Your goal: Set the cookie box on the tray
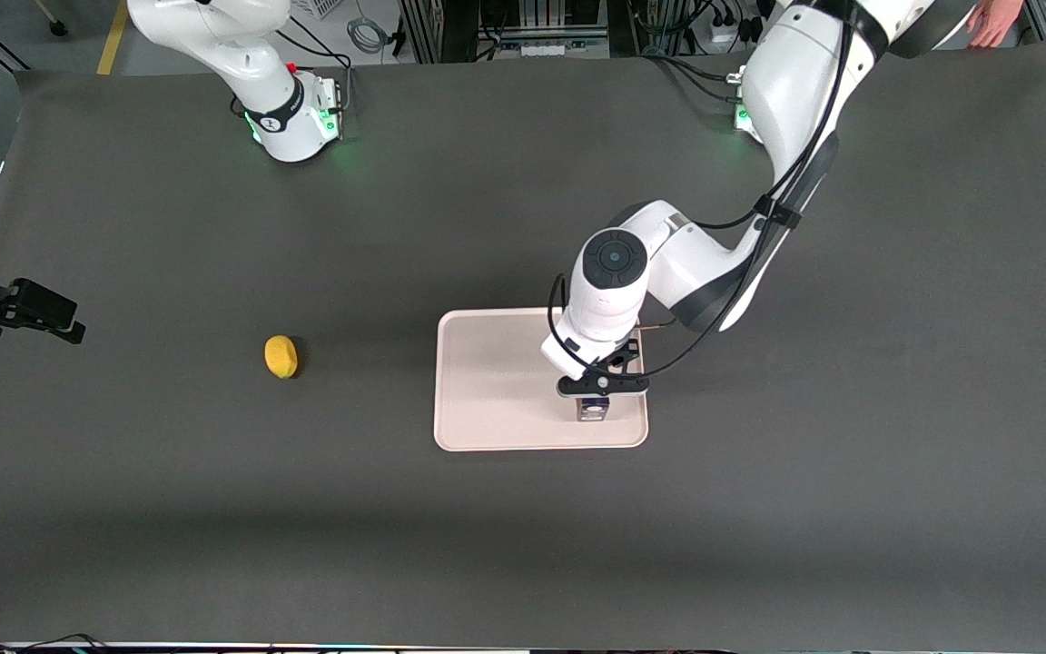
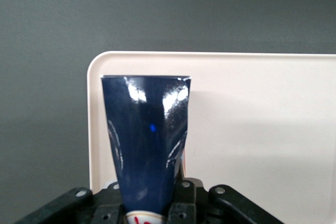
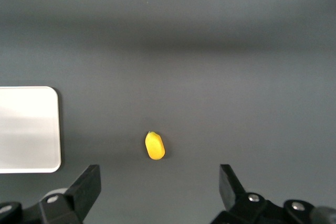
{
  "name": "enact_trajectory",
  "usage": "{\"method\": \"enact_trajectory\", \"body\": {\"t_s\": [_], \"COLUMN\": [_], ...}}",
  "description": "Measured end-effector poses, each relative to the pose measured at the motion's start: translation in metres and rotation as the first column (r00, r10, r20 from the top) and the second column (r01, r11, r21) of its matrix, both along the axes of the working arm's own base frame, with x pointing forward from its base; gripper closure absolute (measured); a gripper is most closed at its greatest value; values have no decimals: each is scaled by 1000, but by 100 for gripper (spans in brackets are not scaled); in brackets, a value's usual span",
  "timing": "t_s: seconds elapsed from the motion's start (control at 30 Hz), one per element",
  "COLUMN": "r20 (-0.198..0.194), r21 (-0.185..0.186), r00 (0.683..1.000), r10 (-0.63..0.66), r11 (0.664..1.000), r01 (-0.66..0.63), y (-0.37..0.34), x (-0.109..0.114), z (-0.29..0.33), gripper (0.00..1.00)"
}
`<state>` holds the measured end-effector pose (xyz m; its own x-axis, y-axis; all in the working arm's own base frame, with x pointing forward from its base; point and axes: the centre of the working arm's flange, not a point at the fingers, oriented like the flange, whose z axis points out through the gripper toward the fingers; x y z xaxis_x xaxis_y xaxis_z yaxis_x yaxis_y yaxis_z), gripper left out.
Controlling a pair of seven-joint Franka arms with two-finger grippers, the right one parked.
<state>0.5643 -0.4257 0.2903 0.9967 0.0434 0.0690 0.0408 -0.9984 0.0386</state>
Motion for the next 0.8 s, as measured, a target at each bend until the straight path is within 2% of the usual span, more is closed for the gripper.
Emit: {"method": "enact_trajectory", "body": {"t_s": [0.43, 0.5, 0.57, 0.7, 0.8], "r20": [-14, -15, -15, -14, -14], "r21": [14, 15, 18, 21, 22], "r00": [1000, 1000, 1000, 999, 999], "r10": [18, 22, 25, 30, 32], "r11": [1000, 1000, 1000, 999, 999], "r01": [-18, -21, -25, -30, -32], "y": [18, 19, 21, 24, 25], "x": [1, 2, 3, 5, 6], "z": [-35, -36, -37, -38, -38], "gripper": [70, 66, 65, 50, 45]}}
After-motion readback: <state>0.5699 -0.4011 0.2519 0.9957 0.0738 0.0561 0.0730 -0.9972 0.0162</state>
